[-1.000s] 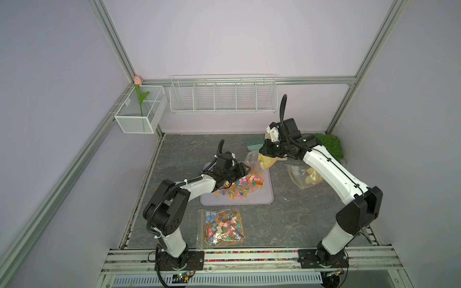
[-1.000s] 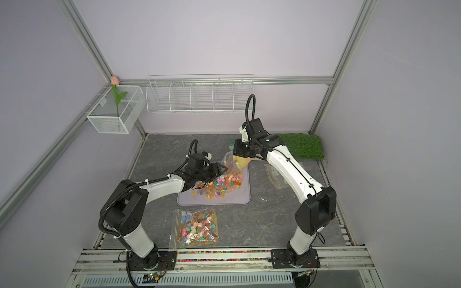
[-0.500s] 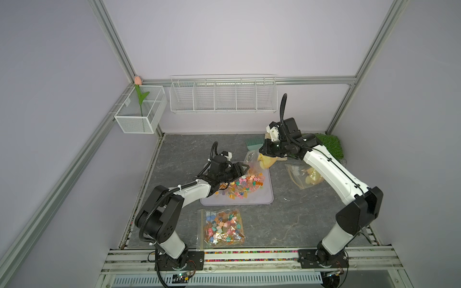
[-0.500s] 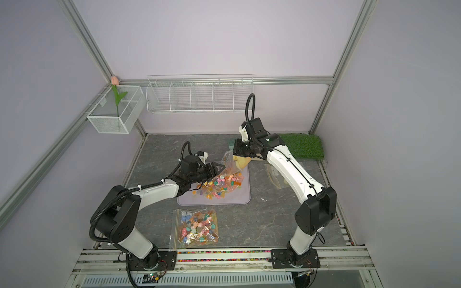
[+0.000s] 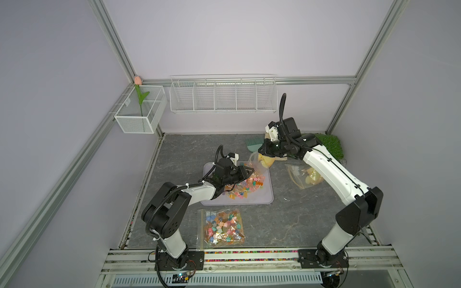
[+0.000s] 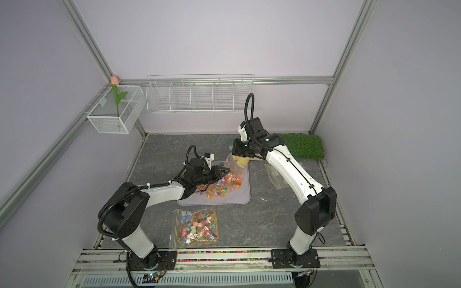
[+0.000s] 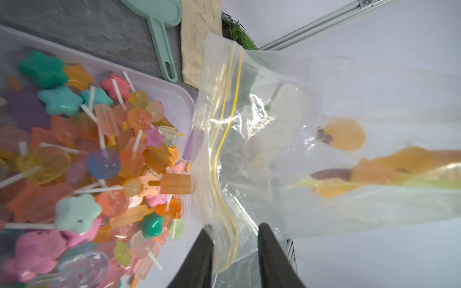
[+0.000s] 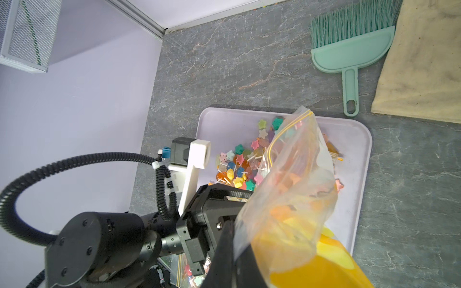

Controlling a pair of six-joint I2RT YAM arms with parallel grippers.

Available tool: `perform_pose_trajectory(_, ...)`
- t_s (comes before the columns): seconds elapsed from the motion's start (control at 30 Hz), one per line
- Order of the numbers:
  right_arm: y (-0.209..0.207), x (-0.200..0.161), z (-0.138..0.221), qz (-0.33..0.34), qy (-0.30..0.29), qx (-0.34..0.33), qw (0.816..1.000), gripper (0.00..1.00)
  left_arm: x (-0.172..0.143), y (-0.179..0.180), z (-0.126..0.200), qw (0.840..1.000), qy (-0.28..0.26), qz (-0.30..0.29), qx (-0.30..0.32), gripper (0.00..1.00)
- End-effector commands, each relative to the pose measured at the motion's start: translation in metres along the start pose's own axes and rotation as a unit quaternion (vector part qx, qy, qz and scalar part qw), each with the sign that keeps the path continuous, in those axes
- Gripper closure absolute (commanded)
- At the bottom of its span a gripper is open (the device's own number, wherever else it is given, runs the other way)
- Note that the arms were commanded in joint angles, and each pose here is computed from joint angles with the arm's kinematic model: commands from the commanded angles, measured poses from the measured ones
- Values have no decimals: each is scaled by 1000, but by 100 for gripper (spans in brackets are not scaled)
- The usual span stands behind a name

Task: Pour candies out of the ziploc bag
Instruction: 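Pour the candies out of the ziploc bag onto the tray.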

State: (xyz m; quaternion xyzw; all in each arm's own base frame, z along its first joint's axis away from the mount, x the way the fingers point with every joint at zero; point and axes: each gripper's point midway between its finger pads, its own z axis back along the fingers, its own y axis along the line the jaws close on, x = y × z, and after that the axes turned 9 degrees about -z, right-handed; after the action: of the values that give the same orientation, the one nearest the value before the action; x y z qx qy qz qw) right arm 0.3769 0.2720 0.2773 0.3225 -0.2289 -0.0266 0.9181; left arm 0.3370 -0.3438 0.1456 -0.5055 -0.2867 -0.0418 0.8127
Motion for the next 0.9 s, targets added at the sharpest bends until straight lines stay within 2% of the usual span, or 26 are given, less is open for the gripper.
perform_pose_trajectory(0.0, 16, 2, 17, 5, -10, 17, 1000, 93, 2, -3, -4, 1000, -13, 2, -13, 82)
perform_pose_trajectory(0.1, 20, 2, 23, 7, -13, 20, 1000, 93, -1, 1, -4, 1000, -15, 6, -11, 91)
perform_pose_trajectory(0.17, 23, 1, 26, 9, -14, 23, 1000, 93, -5, 6, -4, 1000, -16, 11, -8, 93)
perform_pose_trajectory(0.4, 21, -6, 25, 13, -8, 14, 1000, 93, -6, 6, -2, 1000, -18, 17, -14, 93)
perform_pose_trajectory(0.57, 10, -7, 22, 9, -13, -5, 1000, 93, 0, -7, 6, 1000, -22, 7, -21, 92)
perform_pose_trajectory(0.63, 5, -8, 20, 4, -15, -11, 1000, 93, 4, -12, 13, 1000, -24, -2, -18, 87)
perform_pose_trajectory(0.7, -1, -8, 19, -3, -17, -18, 1000, 93, 11, -18, 21, 999, -32, -11, -13, 78)
perform_pose_trajectory(0.87, -8, -14, 13, -7, -6, -18, 1000, 93, 23, -20, 38, 999, -49, -18, 0, 46)
